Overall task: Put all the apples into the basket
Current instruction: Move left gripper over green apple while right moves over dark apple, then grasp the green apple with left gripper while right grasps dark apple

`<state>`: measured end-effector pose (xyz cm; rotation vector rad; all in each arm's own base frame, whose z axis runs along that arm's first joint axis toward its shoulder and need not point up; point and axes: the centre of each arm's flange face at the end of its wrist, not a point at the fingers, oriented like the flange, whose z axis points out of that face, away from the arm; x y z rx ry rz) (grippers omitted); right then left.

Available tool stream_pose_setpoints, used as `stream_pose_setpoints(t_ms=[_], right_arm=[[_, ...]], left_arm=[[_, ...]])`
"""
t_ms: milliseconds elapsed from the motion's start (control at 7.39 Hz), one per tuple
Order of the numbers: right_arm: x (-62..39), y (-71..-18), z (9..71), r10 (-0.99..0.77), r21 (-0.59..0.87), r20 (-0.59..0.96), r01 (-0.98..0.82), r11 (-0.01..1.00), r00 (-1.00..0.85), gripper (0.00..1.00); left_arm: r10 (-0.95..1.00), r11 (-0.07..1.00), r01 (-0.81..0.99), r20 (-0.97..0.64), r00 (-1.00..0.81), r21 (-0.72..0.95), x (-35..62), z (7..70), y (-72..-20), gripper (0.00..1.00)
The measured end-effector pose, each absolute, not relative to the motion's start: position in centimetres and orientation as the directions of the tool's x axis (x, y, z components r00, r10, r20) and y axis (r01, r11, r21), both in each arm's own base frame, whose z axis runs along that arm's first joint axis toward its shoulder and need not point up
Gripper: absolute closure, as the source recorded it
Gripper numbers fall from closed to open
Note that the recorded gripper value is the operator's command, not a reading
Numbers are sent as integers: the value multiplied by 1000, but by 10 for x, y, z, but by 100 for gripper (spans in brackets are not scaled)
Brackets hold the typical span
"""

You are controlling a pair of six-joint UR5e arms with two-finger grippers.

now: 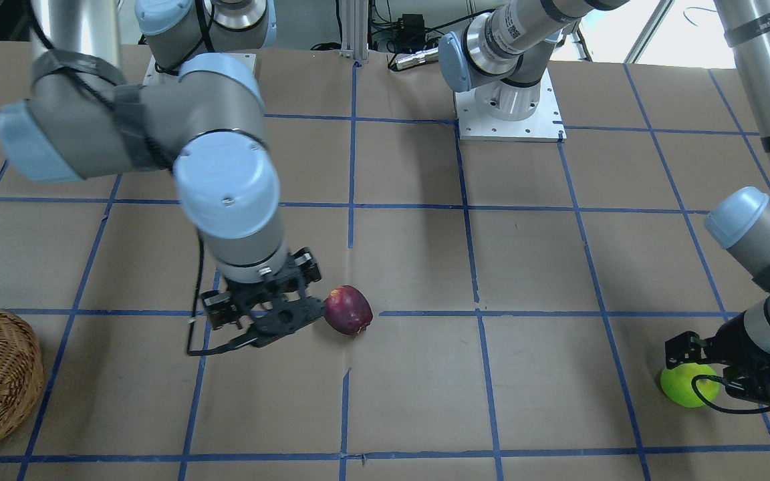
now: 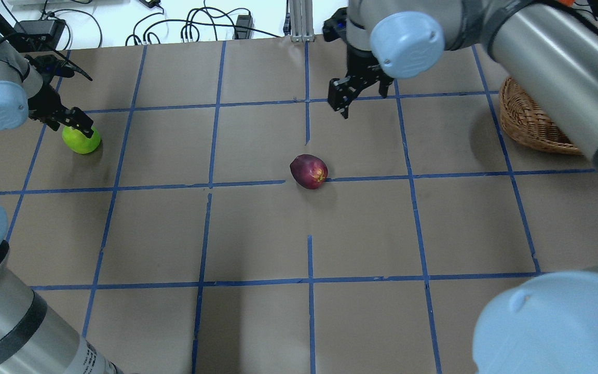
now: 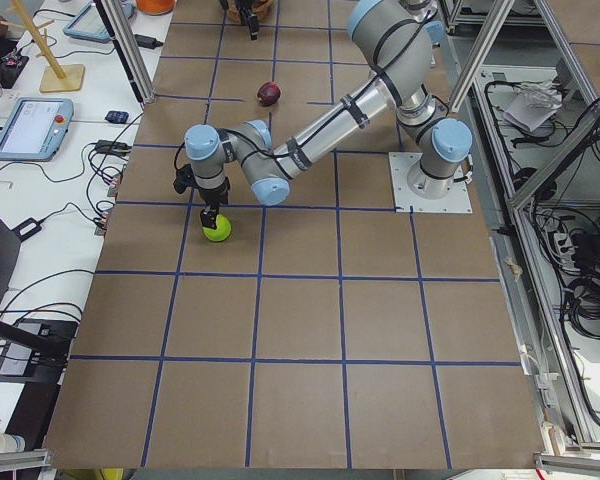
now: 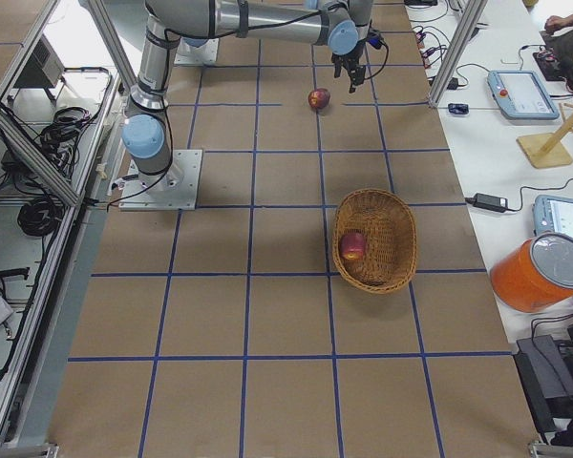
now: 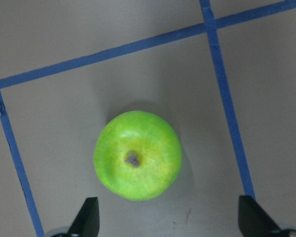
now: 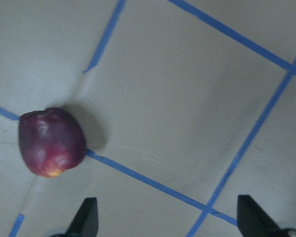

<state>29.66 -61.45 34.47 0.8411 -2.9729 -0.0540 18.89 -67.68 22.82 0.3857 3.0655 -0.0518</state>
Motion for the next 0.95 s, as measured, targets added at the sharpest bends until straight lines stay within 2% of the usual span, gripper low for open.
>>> stream_pose_setpoints(t_ms=[541, 676, 812, 947], right_arm=[[344, -572, 242, -673, -28, 68, -675, 737, -737, 0], [352, -563, 230, -690, -50, 51, -691, 721, -722, 0], [363, -556, 226, -701, -72, 15, -700, 711, -713, 0], [368, -552, 221, -705, -79, -14, -702, 708, -710, 0]], left_arm=[[240, 971, 241, -30, -970, -7, 194, 192, -686, 0], [240, 971, 240, -23, -970, 0, 195, 184, -689, 11], [241, 971, 241, -20, -970, 3, 196, 179, -690, 59], [239, 971, 239, -20, -971, 1, 196, 179, -691, 68]])
